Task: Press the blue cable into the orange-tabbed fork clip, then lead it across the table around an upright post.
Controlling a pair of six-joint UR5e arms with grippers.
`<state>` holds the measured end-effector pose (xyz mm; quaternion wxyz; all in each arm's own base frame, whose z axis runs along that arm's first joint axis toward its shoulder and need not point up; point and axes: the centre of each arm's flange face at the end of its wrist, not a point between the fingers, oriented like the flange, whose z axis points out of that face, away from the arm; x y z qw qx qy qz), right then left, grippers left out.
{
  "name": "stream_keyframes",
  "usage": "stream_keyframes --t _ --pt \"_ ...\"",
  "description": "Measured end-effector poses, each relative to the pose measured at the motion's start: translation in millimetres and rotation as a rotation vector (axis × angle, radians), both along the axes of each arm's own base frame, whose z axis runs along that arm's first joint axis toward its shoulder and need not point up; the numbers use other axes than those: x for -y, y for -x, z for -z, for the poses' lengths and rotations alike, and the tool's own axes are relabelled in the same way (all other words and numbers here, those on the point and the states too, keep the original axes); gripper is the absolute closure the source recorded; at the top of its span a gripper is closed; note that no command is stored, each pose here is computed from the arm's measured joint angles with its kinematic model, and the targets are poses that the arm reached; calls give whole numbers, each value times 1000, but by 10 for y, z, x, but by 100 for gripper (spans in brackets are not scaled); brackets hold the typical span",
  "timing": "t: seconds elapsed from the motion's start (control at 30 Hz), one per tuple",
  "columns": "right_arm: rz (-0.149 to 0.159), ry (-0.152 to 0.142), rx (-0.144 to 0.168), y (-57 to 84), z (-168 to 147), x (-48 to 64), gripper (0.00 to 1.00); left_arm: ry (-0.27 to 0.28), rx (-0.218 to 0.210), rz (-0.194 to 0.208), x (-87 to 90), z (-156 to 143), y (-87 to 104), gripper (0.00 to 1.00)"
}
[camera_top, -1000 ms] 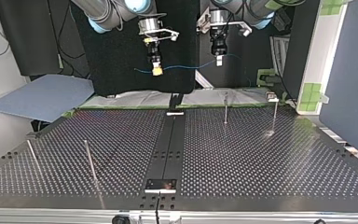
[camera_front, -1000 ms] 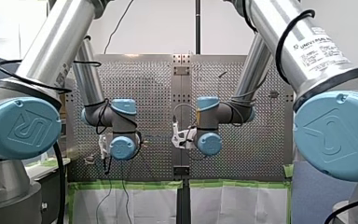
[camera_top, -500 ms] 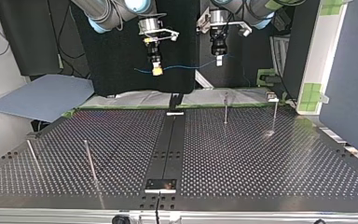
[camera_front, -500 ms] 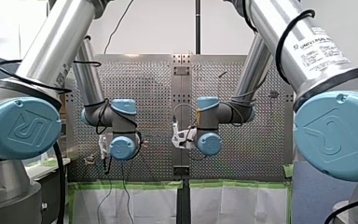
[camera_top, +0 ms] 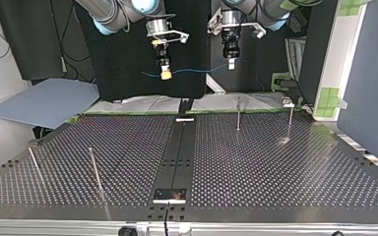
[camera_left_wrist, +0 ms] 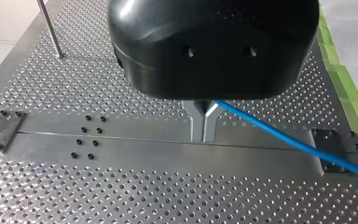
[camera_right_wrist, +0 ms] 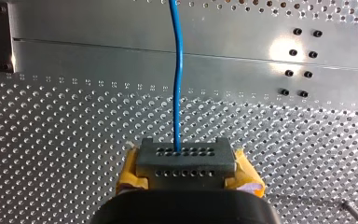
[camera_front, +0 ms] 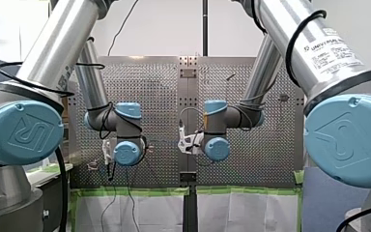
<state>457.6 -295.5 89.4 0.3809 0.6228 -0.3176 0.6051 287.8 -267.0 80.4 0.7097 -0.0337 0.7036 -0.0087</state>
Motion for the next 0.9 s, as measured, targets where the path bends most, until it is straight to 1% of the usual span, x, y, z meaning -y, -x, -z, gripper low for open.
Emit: stream_keyframes --t 0.6,0.73,0.9 --pt "0 0 -1 -2 3 -3 100 -2 -1 1 3 4 2 100" --pt "-9 -10 -15 -49 56 -30 100 -3 -1 2 4 5 3 100" --pt "-13 -42 -50 -47 241 -63 100 -4 -1 3 5 6 5 100"
